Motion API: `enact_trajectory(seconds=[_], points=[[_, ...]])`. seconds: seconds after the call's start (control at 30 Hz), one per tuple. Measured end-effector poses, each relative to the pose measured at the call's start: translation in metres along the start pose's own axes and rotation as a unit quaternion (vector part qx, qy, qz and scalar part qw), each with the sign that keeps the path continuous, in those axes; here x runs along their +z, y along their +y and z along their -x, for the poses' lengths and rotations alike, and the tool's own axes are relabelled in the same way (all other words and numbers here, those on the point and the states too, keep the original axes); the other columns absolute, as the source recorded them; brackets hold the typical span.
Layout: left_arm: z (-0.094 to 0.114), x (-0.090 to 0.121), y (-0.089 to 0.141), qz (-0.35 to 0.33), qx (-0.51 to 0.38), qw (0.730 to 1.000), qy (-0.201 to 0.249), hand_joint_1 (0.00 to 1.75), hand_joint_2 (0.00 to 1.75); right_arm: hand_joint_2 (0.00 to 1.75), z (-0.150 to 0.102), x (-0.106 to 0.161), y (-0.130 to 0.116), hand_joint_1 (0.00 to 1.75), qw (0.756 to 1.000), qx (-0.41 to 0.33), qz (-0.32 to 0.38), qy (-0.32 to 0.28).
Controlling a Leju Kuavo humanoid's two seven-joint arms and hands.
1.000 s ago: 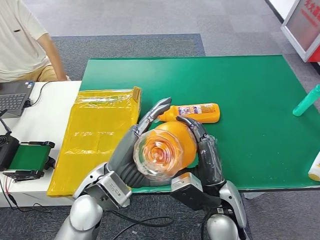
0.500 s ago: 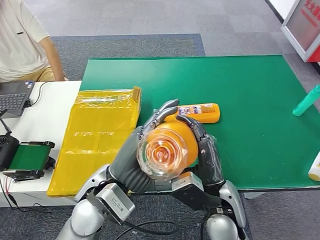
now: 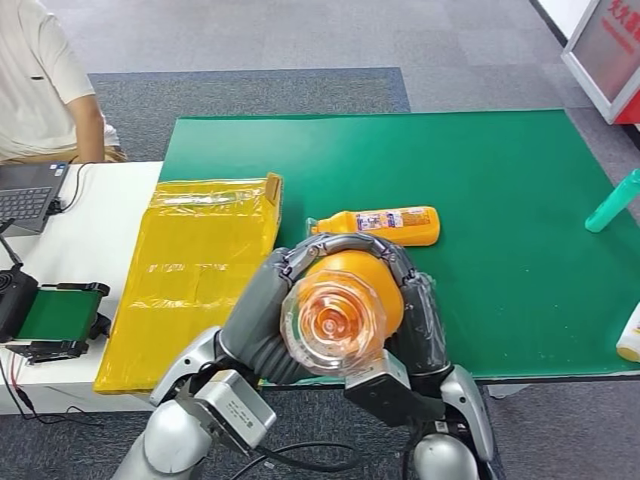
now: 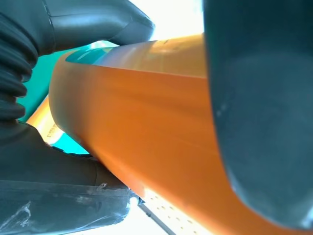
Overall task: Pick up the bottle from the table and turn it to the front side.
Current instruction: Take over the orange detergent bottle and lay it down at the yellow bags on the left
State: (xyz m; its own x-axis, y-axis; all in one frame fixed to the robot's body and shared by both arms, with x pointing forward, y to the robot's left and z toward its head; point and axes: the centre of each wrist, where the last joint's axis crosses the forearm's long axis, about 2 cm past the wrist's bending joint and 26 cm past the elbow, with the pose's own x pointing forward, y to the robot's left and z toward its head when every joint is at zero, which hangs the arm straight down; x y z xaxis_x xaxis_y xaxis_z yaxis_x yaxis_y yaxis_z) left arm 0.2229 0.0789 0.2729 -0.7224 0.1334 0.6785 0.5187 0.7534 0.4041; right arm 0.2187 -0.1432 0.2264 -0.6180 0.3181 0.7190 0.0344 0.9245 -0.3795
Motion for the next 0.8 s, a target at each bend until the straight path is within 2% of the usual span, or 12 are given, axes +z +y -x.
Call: enact_trajectory(seconds=[0.17,0.2,0.3,0.33,0.8], points=[[-0.002,-0.001,-0.003,0.004,-0.009,1.000,-0.002,1.75,1.75,1.75,-0.002,0.004,-0.004,1.75,1.000,0.001,0.004,0.001],[-0.003,-0.002,-0.003,0.005,-0.010,1.000,-0.002,1.75,1.75,1.75,-0.003,0.005,-0.005,1.64,1.000,0.001,0.005,0.002],[-0.004,-0.003,-0.005,0.002,-0.013,1.000,-0.002,1.75,1.75,1.75,-0.004,0.007,-0.008,0.34,1.000,-0.001,0.008,0.006],[-0.004,-0.003,-0.005,0.000,-0.013,1.000,-0.001,1.75,1.75,1.75,-0.004,0.008,-0.010,0.01,1.000,-0.001,0.009,0.007],[-0.001,0.003,-0.005,-0.016,0.006,1.000,0.020,1.75,1.75,1.75,-0.002,0.014,-0.027,0.00,0.999,0.001,0.030,0.024]])
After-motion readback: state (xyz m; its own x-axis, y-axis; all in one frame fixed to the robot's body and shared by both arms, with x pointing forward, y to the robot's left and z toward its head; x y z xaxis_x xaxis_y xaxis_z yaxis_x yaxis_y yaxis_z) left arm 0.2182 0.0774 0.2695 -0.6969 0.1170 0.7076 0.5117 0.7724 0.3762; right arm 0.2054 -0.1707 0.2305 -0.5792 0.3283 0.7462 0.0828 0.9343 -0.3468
